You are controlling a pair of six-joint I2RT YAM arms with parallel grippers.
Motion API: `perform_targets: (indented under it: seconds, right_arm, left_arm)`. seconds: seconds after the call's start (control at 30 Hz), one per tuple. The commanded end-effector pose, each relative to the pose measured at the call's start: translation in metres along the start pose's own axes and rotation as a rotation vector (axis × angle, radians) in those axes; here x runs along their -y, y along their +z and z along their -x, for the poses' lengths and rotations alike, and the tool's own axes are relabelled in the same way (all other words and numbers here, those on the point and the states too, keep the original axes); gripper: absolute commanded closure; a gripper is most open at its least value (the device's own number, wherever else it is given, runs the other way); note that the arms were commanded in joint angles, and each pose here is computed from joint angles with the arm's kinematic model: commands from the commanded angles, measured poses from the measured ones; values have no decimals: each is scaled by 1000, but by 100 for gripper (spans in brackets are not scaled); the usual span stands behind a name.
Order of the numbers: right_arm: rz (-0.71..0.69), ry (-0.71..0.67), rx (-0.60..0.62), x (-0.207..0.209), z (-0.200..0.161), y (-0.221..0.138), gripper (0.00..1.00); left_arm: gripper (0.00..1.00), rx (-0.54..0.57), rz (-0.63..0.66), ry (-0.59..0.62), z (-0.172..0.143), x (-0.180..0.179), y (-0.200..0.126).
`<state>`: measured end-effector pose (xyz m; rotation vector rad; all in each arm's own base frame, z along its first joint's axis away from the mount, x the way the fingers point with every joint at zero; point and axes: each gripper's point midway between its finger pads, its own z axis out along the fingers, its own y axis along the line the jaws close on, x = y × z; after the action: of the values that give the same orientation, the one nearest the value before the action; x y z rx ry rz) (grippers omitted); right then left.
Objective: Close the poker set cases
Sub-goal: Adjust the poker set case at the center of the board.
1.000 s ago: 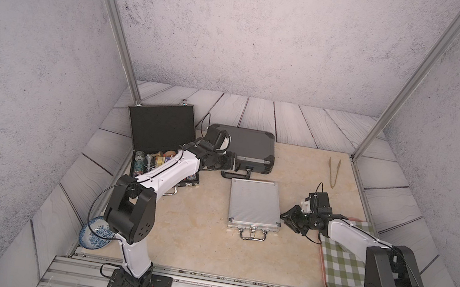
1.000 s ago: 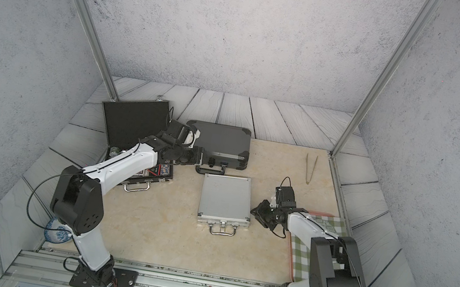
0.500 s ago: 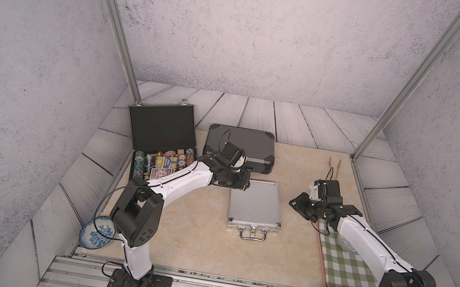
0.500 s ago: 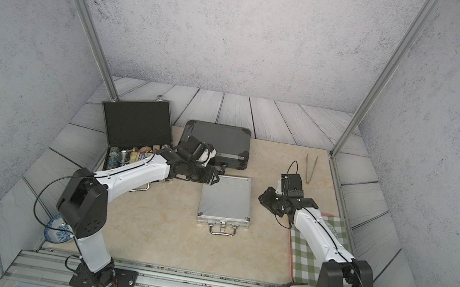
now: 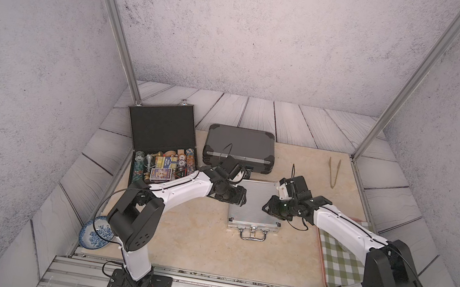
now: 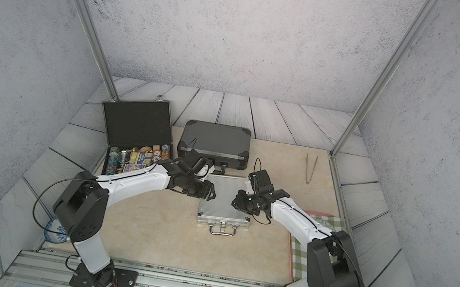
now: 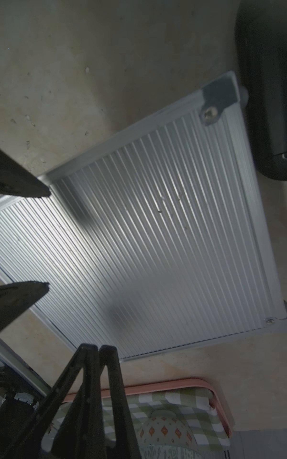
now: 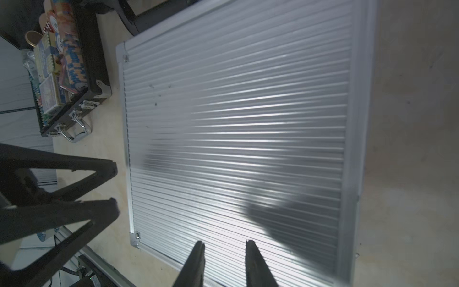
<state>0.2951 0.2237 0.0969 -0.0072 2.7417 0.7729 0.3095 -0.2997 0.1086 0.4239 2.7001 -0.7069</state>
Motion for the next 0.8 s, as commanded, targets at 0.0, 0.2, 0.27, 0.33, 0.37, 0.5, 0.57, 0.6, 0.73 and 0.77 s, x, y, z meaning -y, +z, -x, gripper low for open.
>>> perform_targets:
  seconds: [0.0, 0.2, 0.27, 0.33, 0.37, 0.5, 0.57, 0.6, 0.73, 0.77]
  right_arm:
    - [-37, 5, -35, 13, -8, 16, 70]
    - [-88, 83, -127, 48, -41, 44, 71]
    - [-75, 111, -131, 52, -44, 47, 71]
    - [-68, 129, -132, 55, -45, 48, 71]
    - [-67, 136, -130, 57, -44, 47, 72]
    - [-69, 141, -123, 60, -42, 44, 72]
    - [-71, 150, -123, 62, -41, 44, 72]
    - [-68, 158, -122, 63, -40, 44, 72]
    - [-56, 190, -115, 66, -38, 43, 72]
    - [-52, 196, -113, 66, -38, 43, 72]
  left_arm:
    - [43, -17, -32, -11, -9, 4, -3]
    - [40, -63, -71, 2, -30, 16, 3]
    - [39, -72, -83, 16, -37, 20, 4]
    - [38, -78, -98, 22, -44, 24, 4]
    - [38, -83, -103, 23, -49, 27, 5]
    - [35, -84, -143, 7, -66, 39, 12]
    - [33, -75, -152, -10, -72, 42, 16]
    - [32, -65, -148, -21, -75, 42, 19]
    - [31, -22, -164, -63, -80, 47, 27]
    - [31, -10, -165, -74, -80, 49, 28]
